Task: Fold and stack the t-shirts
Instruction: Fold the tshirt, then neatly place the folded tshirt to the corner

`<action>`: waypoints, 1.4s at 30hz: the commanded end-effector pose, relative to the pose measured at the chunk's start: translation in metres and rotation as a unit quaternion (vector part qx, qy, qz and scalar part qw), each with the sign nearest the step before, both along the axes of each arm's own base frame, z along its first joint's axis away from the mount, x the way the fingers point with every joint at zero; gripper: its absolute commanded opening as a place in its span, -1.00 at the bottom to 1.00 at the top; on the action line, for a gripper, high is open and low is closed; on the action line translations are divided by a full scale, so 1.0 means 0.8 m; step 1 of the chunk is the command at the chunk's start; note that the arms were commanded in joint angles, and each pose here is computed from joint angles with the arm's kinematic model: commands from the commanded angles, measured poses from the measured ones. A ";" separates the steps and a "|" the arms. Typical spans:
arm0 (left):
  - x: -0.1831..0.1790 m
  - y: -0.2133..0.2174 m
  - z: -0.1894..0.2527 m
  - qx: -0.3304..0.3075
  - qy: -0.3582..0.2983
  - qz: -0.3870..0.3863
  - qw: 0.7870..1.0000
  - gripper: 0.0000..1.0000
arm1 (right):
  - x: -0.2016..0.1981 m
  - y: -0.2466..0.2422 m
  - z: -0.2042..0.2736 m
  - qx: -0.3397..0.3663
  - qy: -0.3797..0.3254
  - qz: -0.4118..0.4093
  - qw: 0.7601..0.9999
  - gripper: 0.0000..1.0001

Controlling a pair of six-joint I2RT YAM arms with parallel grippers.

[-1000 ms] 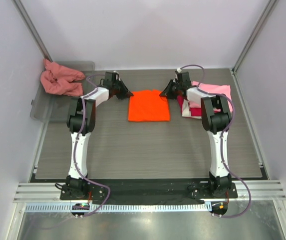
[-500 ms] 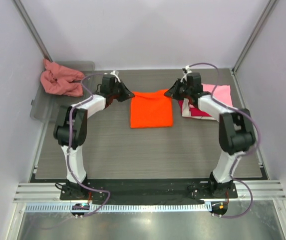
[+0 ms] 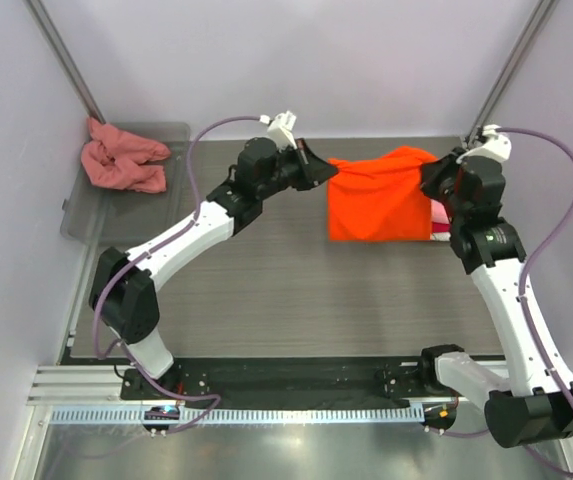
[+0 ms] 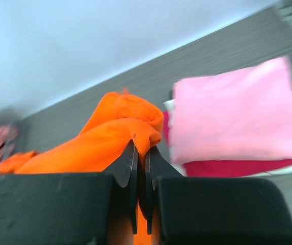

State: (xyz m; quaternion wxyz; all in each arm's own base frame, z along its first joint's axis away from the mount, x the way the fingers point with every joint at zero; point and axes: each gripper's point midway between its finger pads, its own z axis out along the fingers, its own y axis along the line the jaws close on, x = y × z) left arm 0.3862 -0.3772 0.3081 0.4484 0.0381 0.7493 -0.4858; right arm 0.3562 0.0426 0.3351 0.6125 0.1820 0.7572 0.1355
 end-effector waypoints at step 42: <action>0.248 -0.159 -0.149 -0.195 0.072 0.091 0.974 -0.11 | 0.267 -0.247 -0.188 0.139 0.171 -0.083 0.972 0.16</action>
